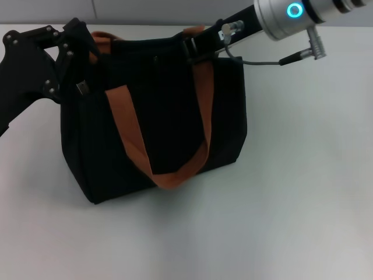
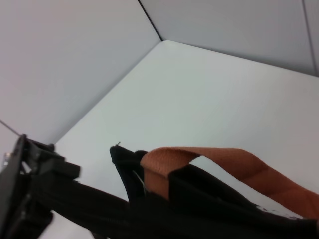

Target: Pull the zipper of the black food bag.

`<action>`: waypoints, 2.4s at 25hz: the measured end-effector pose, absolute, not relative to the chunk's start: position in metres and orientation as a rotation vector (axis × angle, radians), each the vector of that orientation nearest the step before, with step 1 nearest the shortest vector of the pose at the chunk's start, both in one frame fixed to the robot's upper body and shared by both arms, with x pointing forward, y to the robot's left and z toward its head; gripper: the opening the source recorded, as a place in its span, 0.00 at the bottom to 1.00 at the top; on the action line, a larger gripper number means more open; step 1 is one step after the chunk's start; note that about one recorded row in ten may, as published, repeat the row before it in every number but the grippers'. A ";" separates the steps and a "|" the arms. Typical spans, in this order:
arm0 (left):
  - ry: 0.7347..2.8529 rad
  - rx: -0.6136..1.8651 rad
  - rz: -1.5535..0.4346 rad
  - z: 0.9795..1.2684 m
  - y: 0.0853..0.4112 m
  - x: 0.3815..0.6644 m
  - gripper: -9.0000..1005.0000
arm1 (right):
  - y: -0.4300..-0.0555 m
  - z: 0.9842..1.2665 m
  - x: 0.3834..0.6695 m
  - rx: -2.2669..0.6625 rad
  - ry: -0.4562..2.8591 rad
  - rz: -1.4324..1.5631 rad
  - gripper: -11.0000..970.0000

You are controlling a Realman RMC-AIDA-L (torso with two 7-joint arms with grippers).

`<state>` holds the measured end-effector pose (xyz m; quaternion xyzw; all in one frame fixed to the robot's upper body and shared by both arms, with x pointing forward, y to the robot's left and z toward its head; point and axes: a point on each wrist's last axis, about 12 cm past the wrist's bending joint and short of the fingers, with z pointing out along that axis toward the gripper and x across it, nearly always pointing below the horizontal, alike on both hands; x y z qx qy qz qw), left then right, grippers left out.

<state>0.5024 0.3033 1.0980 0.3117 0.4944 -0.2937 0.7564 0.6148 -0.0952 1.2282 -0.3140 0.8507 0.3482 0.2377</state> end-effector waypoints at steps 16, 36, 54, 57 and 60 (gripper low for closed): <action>1.082 0.671 -0.648 1.094 0.306 0.494 0.03 | -0.072 1.226 0.611 -0.961 2.283 0.877 0.24; 1.104 0.647 -0.629 1.090 0.313 0.487 0.03 | -0.079 1.238 0.613 -0.963 2.279 0.656 0.01; 1.123 0.647 -0.619 1.087 0.316 0.483 0.03 | -0.112 1.242 0.612 -0.826 2.299 0.520 0.01; 1.131 0.644 -0.619 1.085 0.317 0.480 0.03 | -0.118 1.244 0.611 -0.807 2.271 0.578 0.01; 1.136 0.639 -0.619 1.084 0.318 0.478 0.03 | -0.125 1.245 0.611 -0.795 2.241 0.625 0.01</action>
